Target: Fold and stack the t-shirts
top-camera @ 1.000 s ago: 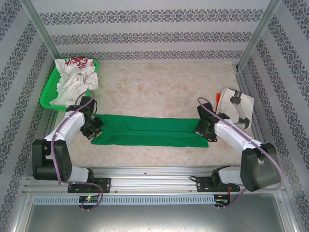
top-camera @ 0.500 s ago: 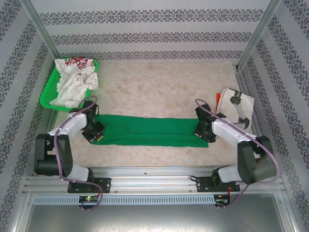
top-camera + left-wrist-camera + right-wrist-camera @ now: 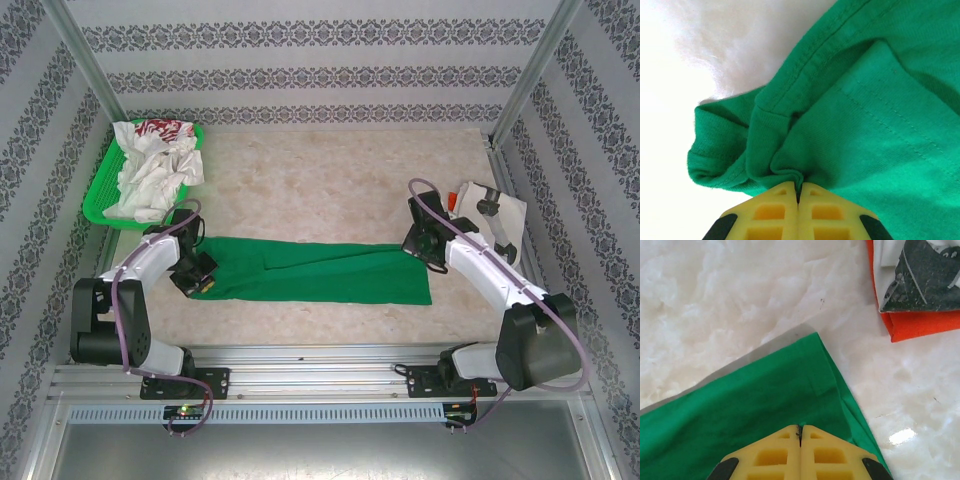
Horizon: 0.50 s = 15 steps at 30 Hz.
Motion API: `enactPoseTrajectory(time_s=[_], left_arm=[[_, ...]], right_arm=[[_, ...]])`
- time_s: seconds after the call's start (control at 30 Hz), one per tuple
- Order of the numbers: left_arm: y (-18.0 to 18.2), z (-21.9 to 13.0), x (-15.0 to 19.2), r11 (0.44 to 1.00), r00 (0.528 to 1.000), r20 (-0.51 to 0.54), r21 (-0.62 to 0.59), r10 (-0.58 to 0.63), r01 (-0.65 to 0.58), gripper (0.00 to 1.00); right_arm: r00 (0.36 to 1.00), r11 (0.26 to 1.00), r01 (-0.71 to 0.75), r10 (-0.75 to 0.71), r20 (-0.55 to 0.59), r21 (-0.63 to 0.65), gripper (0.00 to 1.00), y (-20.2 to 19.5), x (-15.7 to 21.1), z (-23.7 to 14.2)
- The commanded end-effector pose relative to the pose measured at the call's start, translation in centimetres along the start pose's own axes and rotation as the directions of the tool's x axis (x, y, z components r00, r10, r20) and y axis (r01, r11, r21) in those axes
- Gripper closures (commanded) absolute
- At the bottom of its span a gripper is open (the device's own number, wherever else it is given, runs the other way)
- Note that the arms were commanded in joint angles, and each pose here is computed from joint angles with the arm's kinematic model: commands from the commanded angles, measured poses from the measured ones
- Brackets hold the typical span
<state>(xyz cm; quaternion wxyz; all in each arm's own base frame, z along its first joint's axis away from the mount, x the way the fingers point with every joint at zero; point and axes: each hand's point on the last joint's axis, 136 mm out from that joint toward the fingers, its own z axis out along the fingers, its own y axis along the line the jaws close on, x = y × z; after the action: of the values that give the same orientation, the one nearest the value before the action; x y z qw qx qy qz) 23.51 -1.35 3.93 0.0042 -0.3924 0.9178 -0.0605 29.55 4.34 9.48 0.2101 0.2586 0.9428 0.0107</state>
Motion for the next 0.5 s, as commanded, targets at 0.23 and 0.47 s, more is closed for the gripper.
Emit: enactPoseTrajectory(time_s=[0.23,0.47], left_arm=[[1.4,1.0,0.9,1.0,0.999,-0.027,-0.017,-0.023,0.022,1.0],[2.0,1.0,0.8,0.999,1.0,-0.013,-0.046,-0.025,0.025,0.76]], right_arm=[[0.992,0.99,0.023,-0.005,-0.127,0.142,1.0,-4.4,5.1,3.4],[0.995,0.994,0.058,-0.05,-0.092,0.089,0.67,-3.2,4.2,2.8]])
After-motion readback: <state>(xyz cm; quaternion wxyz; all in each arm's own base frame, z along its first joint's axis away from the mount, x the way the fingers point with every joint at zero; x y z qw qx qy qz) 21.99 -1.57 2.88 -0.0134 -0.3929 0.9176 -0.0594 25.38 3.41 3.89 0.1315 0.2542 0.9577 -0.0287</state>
